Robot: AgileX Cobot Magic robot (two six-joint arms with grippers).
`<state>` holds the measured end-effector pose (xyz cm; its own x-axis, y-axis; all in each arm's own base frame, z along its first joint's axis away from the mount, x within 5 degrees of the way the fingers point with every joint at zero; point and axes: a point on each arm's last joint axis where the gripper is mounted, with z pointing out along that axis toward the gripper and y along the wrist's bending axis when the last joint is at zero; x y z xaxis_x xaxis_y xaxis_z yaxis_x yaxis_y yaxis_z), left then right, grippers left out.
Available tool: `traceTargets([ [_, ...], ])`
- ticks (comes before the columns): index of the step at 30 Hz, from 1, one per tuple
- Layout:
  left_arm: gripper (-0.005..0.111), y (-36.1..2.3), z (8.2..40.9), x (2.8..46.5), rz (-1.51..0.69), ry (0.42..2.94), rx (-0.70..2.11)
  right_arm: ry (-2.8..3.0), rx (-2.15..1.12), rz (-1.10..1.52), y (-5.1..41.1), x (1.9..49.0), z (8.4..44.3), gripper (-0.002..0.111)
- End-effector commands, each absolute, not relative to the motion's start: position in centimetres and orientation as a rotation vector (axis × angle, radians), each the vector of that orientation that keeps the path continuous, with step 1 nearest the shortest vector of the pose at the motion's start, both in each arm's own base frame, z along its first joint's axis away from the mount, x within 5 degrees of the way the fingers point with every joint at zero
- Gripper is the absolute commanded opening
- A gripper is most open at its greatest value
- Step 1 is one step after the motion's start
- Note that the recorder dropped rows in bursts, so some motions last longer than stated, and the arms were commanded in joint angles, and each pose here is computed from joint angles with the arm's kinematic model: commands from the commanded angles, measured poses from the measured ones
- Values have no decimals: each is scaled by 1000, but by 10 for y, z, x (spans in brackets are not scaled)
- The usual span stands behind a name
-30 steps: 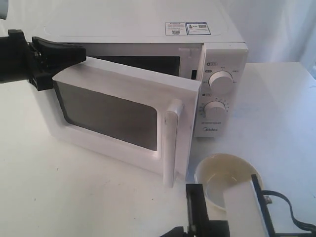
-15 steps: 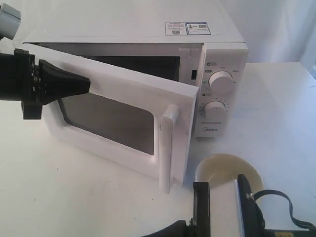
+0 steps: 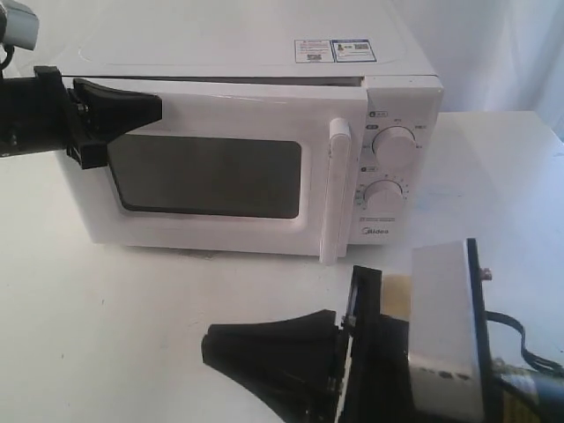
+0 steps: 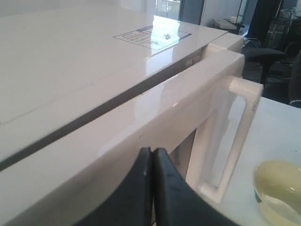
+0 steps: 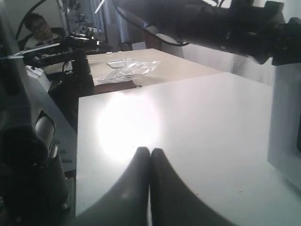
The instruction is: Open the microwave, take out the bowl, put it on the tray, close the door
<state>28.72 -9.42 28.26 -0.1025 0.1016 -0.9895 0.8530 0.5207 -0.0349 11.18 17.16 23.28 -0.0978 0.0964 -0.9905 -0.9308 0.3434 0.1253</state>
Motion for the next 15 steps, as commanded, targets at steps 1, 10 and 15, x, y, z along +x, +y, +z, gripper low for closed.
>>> traceTargets([
  [1, 0, -99, 292, 281, -807, 1416, 924, 1344, -806, 1081, 184, 120, 240, 0],
  [10, 0, -99, 306, 251, -916, 1557, 998, 1434, -688, 987, 216, 139, 240, 0],
  [15, 0, -99, 322, 222, -1025, 1664, 1025, 1506, -448, 813, 210, 165, 229, 0],
])
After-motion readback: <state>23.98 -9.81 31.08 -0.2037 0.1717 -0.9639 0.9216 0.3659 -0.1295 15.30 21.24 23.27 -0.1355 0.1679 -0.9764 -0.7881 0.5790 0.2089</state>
